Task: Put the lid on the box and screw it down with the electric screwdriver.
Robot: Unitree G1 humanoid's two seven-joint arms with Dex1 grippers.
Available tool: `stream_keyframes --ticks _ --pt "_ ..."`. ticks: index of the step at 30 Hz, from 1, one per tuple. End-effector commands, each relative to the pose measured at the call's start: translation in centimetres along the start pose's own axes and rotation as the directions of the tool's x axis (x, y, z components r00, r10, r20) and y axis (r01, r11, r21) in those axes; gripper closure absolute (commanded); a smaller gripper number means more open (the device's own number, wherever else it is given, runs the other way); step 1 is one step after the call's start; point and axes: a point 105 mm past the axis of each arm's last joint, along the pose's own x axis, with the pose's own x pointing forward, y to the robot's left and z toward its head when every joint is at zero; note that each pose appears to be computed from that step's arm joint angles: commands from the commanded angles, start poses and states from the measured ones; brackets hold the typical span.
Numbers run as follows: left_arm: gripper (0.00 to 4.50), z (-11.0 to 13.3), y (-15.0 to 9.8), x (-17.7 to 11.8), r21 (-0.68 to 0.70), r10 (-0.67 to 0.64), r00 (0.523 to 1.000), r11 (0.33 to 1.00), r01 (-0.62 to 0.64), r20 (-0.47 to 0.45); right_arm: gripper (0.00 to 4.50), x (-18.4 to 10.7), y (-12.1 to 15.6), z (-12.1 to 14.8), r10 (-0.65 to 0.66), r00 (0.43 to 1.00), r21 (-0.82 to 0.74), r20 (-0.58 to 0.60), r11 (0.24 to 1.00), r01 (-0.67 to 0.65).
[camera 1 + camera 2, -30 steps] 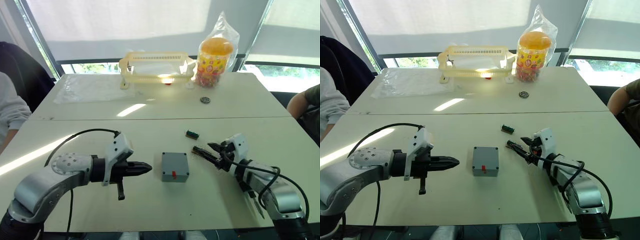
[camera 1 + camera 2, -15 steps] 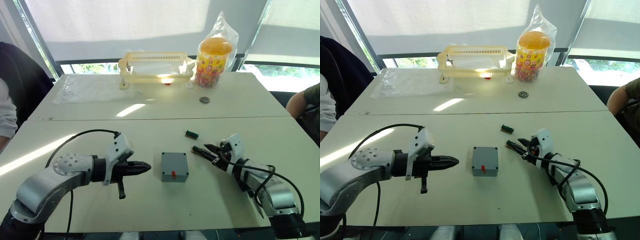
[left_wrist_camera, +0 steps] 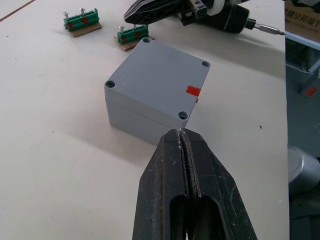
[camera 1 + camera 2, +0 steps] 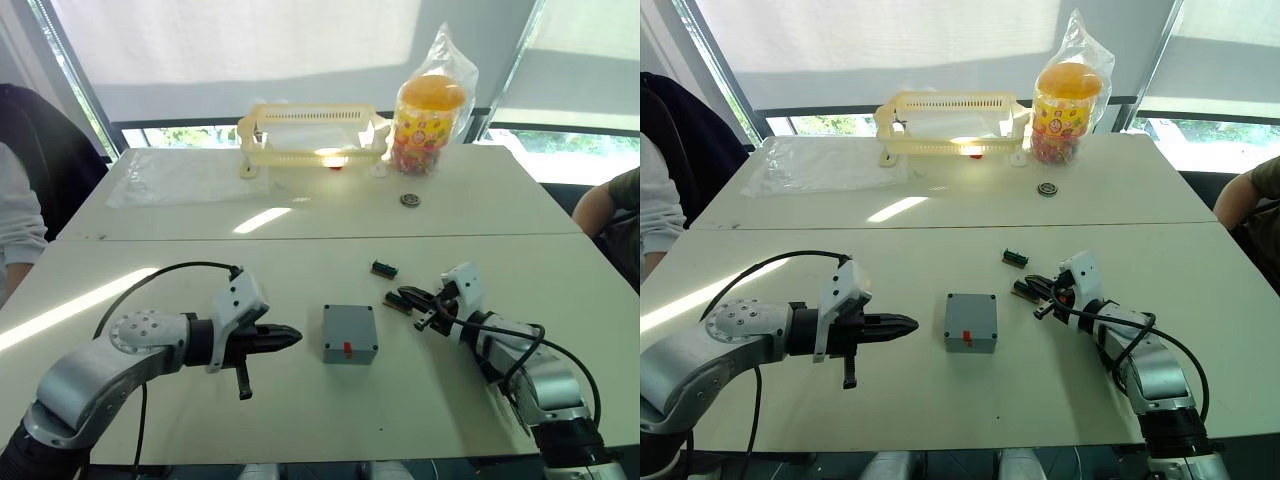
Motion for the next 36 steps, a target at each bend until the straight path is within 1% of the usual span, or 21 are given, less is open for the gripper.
stream_keyframes --ticks 1,11,13,16,17,18,21,22,27,32,34,35,36 --pt "4.50 0.3 0.1 -0.1 0.026 0.011 1.000 1.000 -0.011 0.013 4.47 -0.4 -0.2 1.6 -0.019 0.998 -0.019 0.058 1.000 0.020" --pt "4.50 -0.2 0.0 0.2 0.030 -0.001 1.000 1.000 0.001 0.011 4.47 -1.0 -0.1 2.0 -0.030 0.997 -0.017 0.074 0.999 0.031" --pt "4.50 -0.3 0.0 0.2 0.032 -0.003 1.000 0.999 0.002 0.009 4.47 -1.3 -0.3 2.2 -0.049 0.995 -0.024 0.083 0.998 0.051" --pt "4.50 -0.5 -0.1 0.2 0.032 -0.004 1.000 0.999 0.003 0.003 3.71 -1.7 -0.6 2.3 -0.061 0.994 -0.046 0.089 0.997 0.065" --pt "4.50 -0.6 -0.1 0.2 0.032 -0.005 1.000 0.999 0.005 0.000 3.11 -1.8 -0.5 2.2 -0.058 0.995 -0.046 0.085 0.997 0.062" --pt "4.50 -0.7 -0.1 0.2 0.031 -0.007 1.000 0.999 0.007 -0.003 2.68 -1.9 -0.4 2.1 -0.051 0.996 -0.044 0.079 0.998 0.054" --pt "4.50 -0.9 -0.3 0.1 0.031 -0.013 1.000 0.999 0.013 -0.010 1.06 -2.1 0.1 1.7 -0.021 0.998 -0.038 0.060 0.999 0.024" --pt "4.50 -0.9 -0.3 0.1 0.031 -0.014 1.000 0.999 0.014 -0.011 0.62 -2.1 0.2 1.5 -0.014 0.999 -0.041 0.051 0.999 0.016" --pt "4.50 -0.6 -0.4 0.1 0.034 -0.022 1.000 0.999 0.022 -0.006 0.62 -1.9 0.1 0.6 0.002 1.000 -0.037 0.023 0.999 -0.002" --pt "4.50 -0.6 -0.3 0.0 0.032 -0.016 1.000 0.999 0.016 -0.005 0.62 -1.4 -0.1 0.7 0.009 1.000 -0.036 0.027 0.999 -0.008" --pt "4.50 -0.8 -0.3 0.0 0.030 -0.014 1.000 0.999 0.014 -0.008 1.13 -1.2 -0.2 0.8 0.009 0.999 -0.032 0.033 0.999 -0.008" --pt "4.50 -0.8 -0.4 0.0 0.029 -0.013 1.000 0.999 0.014 -0.009 1.47 -1.1 -0.2 0.8 0.012 0.999 -0.034 0.033 0.999 -0.011" --pt "4.50 -0.8 -0.4 0.0 0.028 -0.013 1.000 1.000 0.013 -0.010 1.94 -1.0 -0.2 0.8 0.014 0.999 -0.033 0.036 0.999 -0.013"
